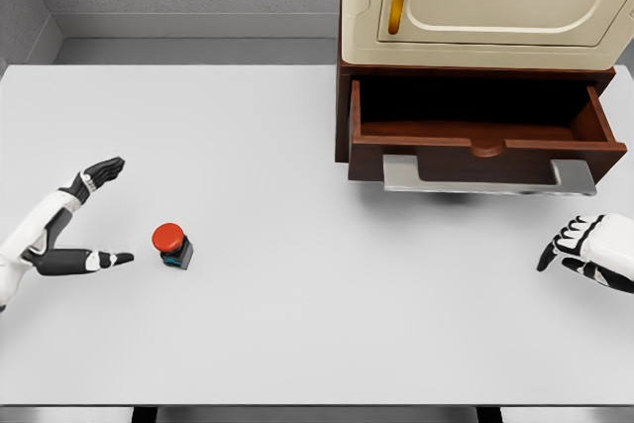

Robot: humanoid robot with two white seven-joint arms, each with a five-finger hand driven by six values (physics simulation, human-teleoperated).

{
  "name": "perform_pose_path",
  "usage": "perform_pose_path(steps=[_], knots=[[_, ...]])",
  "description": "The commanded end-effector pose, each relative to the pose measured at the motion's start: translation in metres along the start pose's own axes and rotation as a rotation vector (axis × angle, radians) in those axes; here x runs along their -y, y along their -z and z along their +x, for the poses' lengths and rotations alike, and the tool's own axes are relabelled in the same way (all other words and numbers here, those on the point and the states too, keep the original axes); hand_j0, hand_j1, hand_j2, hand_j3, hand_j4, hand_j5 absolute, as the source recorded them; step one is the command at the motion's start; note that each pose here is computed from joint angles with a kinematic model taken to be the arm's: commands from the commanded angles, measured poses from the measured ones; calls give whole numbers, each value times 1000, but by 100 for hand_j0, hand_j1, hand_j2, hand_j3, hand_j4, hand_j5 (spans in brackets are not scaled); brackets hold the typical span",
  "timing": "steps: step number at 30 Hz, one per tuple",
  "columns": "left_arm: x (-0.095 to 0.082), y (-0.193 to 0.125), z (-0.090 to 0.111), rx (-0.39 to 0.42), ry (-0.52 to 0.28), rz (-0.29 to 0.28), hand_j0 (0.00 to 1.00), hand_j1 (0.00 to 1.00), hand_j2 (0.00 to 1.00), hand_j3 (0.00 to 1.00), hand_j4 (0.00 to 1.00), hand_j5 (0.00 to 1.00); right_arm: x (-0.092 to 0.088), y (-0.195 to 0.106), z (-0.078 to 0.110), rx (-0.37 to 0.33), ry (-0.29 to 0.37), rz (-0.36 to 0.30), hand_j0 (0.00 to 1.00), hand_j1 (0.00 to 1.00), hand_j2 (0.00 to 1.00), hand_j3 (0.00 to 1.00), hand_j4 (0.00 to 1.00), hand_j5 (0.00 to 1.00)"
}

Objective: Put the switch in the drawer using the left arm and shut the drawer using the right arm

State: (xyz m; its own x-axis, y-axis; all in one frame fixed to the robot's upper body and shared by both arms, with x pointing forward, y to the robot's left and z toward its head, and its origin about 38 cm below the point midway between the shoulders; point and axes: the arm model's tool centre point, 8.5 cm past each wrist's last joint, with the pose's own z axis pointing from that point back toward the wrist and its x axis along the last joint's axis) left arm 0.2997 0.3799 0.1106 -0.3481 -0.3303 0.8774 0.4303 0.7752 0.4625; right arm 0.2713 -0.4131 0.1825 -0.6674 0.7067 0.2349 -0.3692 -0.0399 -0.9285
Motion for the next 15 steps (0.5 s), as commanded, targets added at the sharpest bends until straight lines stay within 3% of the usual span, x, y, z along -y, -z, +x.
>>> perform_pose_path(steps=[1,6,15], knots=[[6,0,-2,-4,-14,-34,100,100,100,100,100,100,2,2,4,13,2,-6,49,49,49,49,49,49],[22,-2,-9,-25,-45,-66,100,100,100,100,100,100,3,2,3,13,-6,1,50,50,50,50,50,50],[32,0,-16,-32,-73,-66,100,100,100,100,100,100,4,2,4,15,-8,1,50,50,50,50,50,50]])
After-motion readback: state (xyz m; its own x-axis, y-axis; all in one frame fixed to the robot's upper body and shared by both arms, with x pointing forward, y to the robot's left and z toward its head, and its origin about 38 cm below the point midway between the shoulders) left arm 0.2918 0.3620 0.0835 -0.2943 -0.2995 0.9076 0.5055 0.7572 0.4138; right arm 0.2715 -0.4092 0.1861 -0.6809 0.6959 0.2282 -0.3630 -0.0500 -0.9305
